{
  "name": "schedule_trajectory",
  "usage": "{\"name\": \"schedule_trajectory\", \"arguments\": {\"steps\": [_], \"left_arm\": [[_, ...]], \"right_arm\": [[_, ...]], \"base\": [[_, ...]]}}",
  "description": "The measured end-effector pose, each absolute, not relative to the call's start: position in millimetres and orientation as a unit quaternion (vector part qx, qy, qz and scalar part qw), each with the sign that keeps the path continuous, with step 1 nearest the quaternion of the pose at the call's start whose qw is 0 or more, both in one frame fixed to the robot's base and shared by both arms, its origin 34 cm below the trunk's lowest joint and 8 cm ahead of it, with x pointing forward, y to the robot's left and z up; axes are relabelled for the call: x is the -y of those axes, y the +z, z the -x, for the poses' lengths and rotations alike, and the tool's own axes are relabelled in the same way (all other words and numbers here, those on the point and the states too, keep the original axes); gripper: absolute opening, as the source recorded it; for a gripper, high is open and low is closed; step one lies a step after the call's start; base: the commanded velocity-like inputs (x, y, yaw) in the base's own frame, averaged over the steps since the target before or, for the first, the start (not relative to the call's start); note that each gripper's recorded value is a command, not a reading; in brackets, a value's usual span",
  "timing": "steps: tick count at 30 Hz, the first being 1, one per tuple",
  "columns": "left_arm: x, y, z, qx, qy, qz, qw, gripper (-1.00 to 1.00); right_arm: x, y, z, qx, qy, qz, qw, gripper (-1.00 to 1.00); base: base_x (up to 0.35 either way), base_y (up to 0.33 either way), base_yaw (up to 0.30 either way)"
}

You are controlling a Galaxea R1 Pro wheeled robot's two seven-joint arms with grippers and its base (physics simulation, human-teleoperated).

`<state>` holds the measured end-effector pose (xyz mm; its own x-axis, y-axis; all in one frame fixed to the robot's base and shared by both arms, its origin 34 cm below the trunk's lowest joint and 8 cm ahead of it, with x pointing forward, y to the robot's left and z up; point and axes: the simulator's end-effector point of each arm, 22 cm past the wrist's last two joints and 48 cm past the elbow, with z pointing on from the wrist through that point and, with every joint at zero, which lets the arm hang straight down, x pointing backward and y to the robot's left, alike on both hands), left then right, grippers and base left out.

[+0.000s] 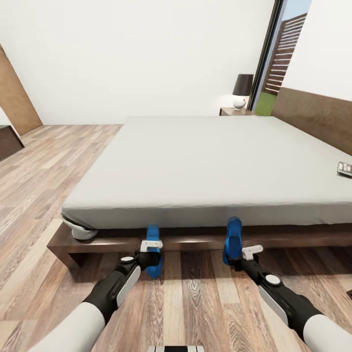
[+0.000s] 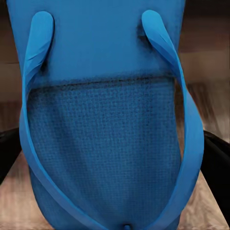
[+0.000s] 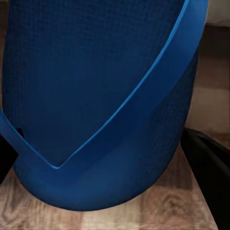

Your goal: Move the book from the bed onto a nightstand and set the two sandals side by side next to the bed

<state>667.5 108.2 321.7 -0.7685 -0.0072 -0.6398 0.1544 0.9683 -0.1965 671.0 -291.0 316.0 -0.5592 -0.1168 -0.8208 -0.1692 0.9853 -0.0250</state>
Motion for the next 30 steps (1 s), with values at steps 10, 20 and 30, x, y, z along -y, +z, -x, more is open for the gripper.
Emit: {"name": "schedule_trajectory", "arguments": {"steps": [10, 20, 30], "left_arm": [[-126.3, 252.2, -600.9, -0.968, -0.083, -0.029, 0.236, -1.00], [-114.4, 245.7, -574.0, -0.987, -0.081, -0.051, 0.129, -1.00], [-135.6, 250.3, -586.6, -0.991, -0.044, -0.029, 0.119, -1.00]], "right_arm": [[327.3, 227.4, -579.6, -0.936, -0.007, 0.059, 0.347, -1.00], [301.3, 189.9, -535.1, -0.976, -0.007, 0.044, 0.214, -1.00], [297.5, 186.6, -535.3, -0.980, -0.004, 0.042, 0.193, -1.00]], "base": [[0.000, 0.000, 0.000], [0.000, 0.000, 0.000], [0.000, 0.000, 0.000]]}}
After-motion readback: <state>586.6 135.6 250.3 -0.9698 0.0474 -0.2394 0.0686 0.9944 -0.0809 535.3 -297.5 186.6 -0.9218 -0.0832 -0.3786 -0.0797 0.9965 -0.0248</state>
